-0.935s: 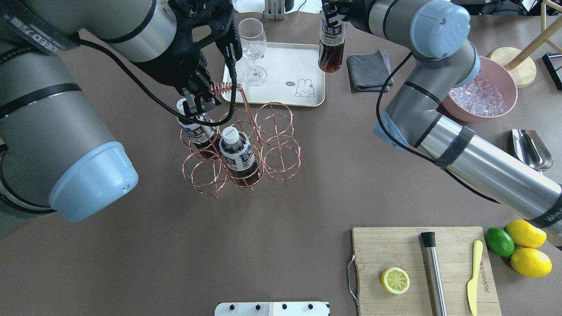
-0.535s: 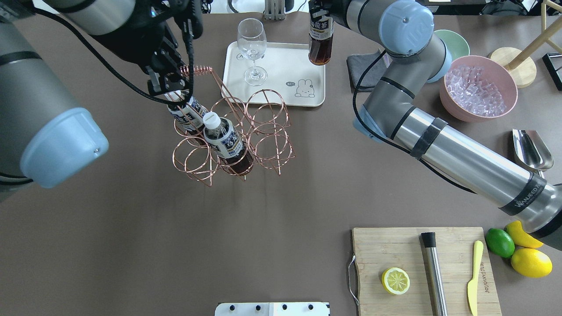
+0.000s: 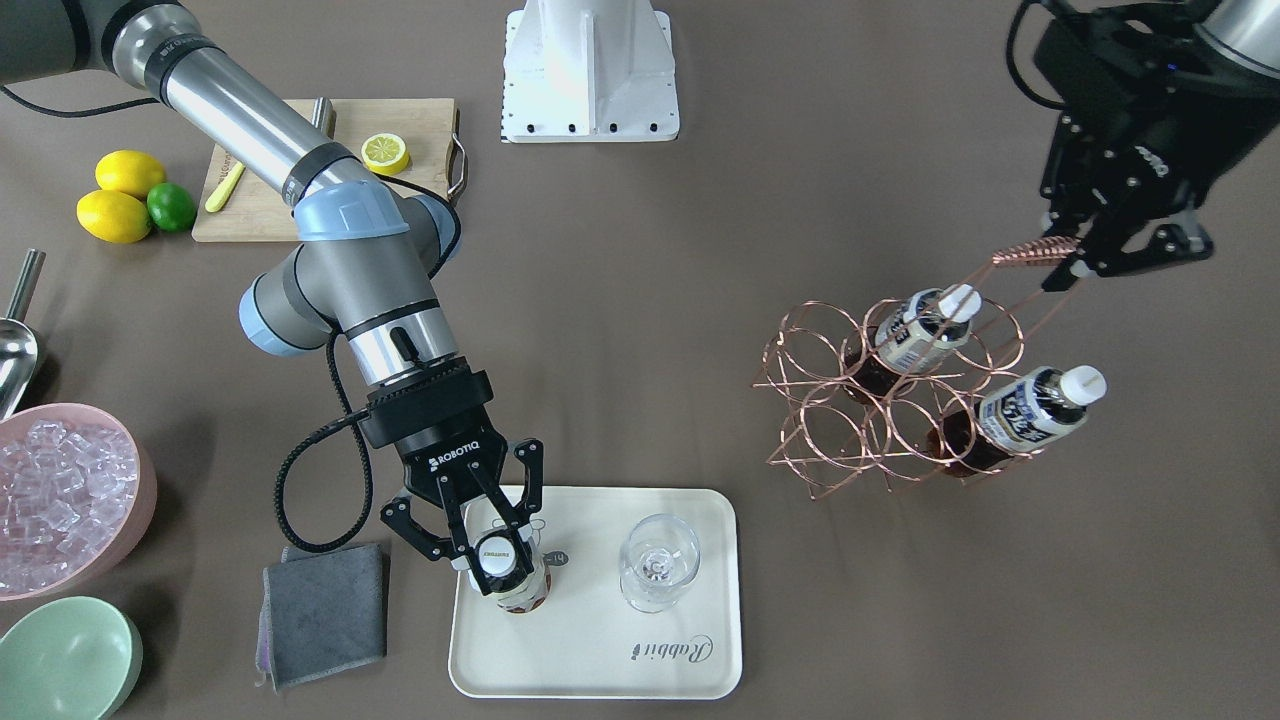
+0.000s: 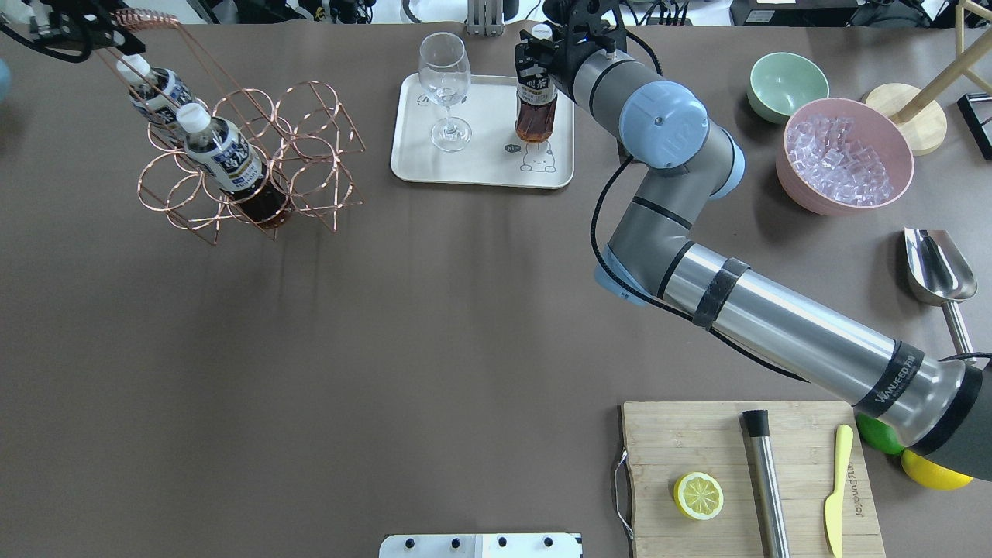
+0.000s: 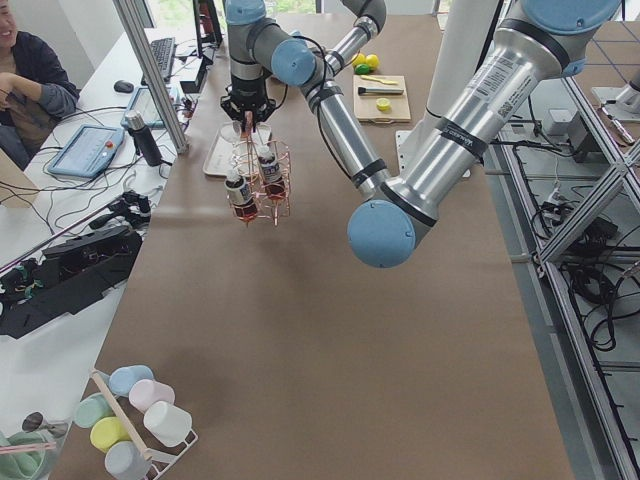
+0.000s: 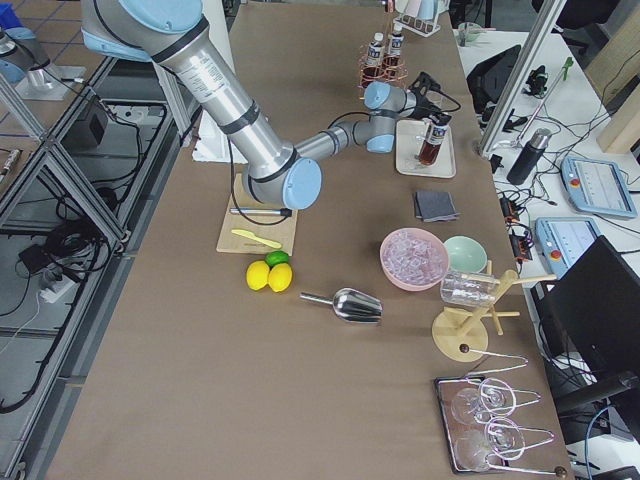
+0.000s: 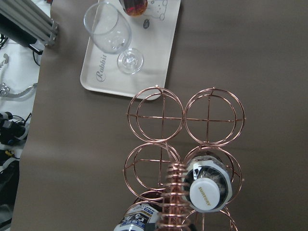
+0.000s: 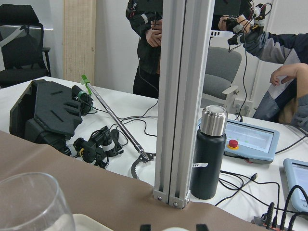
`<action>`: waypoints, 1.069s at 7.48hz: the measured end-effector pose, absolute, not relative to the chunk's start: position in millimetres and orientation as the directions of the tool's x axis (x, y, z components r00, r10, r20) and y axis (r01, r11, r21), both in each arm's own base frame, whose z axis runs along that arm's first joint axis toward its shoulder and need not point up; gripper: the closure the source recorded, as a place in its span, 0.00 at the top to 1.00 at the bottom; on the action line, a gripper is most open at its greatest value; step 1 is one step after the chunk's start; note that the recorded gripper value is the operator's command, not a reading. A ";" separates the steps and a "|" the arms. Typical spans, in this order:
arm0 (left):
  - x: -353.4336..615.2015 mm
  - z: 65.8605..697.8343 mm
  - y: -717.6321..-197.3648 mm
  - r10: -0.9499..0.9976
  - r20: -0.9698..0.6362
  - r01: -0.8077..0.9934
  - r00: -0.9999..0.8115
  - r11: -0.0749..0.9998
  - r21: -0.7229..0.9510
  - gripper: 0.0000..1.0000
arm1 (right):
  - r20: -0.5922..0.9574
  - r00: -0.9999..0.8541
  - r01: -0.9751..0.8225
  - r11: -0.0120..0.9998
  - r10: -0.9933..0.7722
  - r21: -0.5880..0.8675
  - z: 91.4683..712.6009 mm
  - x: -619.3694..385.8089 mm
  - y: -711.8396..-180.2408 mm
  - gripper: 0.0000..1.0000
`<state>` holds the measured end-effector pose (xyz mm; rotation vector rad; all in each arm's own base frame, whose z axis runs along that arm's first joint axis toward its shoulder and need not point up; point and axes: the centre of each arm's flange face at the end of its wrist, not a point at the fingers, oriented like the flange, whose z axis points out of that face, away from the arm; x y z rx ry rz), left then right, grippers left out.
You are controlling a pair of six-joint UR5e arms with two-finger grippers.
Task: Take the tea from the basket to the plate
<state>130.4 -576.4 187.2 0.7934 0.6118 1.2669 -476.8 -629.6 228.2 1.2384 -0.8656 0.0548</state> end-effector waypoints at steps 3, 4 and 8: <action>62.0 272.9 -623.0 0.988 0.049 -0.644 0.144 0.056 0.763 0.00 | 0.610 0.686 -0.496 0.359 -0.397 0.791 234.8 -487.6 -618.4 1.00; 42.1 304.9 -641.4 0.993 0.043 -0.652 0.111 0.040 0.757 0.00 | 0.615 0.682 -0.501 0.360 -0.395 0.787 234.6 -489.3 -616.3 1.00; -5.5 384.9 -677.7 0.997 -0.007 -0.651 0.077 0.055 0.757 0.00 | 0.622 0.669 -0.512 0.355 -0.406 0.782 216.7 -483.0 -608.3 1.00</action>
